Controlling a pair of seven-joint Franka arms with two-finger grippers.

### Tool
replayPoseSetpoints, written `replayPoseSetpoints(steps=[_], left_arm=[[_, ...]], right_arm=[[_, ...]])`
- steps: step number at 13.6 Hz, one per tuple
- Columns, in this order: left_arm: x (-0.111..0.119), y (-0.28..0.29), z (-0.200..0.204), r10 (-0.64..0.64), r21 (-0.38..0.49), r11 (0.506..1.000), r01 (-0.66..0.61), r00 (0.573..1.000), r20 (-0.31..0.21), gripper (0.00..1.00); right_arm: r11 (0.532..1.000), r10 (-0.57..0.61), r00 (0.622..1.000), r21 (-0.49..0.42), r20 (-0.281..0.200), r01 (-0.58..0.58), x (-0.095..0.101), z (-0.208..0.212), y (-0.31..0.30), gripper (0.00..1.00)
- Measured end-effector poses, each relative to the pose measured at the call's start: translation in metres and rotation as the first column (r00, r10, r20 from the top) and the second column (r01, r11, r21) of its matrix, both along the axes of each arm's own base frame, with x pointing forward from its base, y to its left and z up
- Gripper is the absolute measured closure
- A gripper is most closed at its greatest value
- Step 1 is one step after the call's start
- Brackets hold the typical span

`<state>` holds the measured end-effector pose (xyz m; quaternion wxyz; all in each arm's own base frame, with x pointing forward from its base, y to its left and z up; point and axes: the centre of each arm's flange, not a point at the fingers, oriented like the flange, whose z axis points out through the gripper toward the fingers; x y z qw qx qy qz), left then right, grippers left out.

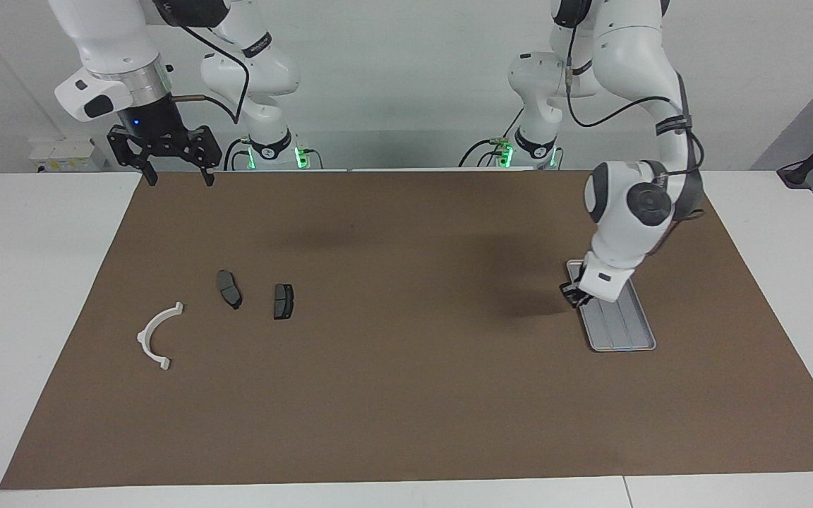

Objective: Pick bearing gear from pile to tray
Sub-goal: 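Carry the gear into the silver tray and open the left gripper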

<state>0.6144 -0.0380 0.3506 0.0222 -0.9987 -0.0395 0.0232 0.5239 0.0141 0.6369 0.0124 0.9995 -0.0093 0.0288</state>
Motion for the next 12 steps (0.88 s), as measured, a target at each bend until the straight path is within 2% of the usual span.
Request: replayPoseSetpoints(steps=[2, 7, 12], left_arm=[[0.0, 0.033, -0.004, -0.035, -0.005, 0.999, 0.035, 0.999, -0.002, 0.76], [0.003, 0.029, -0.019, -0.048, -0.01, 0.999, 0.049, 0.997, 0.062, 0.76], [-0.001, 0.038, -0.042, -0.036, -0.011, 0.999, 0.037, 0.996, 0.087, 0.76]], right_arm=[[1.0, 0.009, 1.0, 0.002, 0.001, -0.009, 0.001, -0.001, 0.005, 0.0], [1.0, 0.009, 1.0, 0.017, 0.007, -0.009, 0.008, -0.007, 0.007, 0.0], [1.0, 0.009, 1.0, 0.017, 0.007, -0.009, 0.008, -0.007, 0.006, 0.0]])
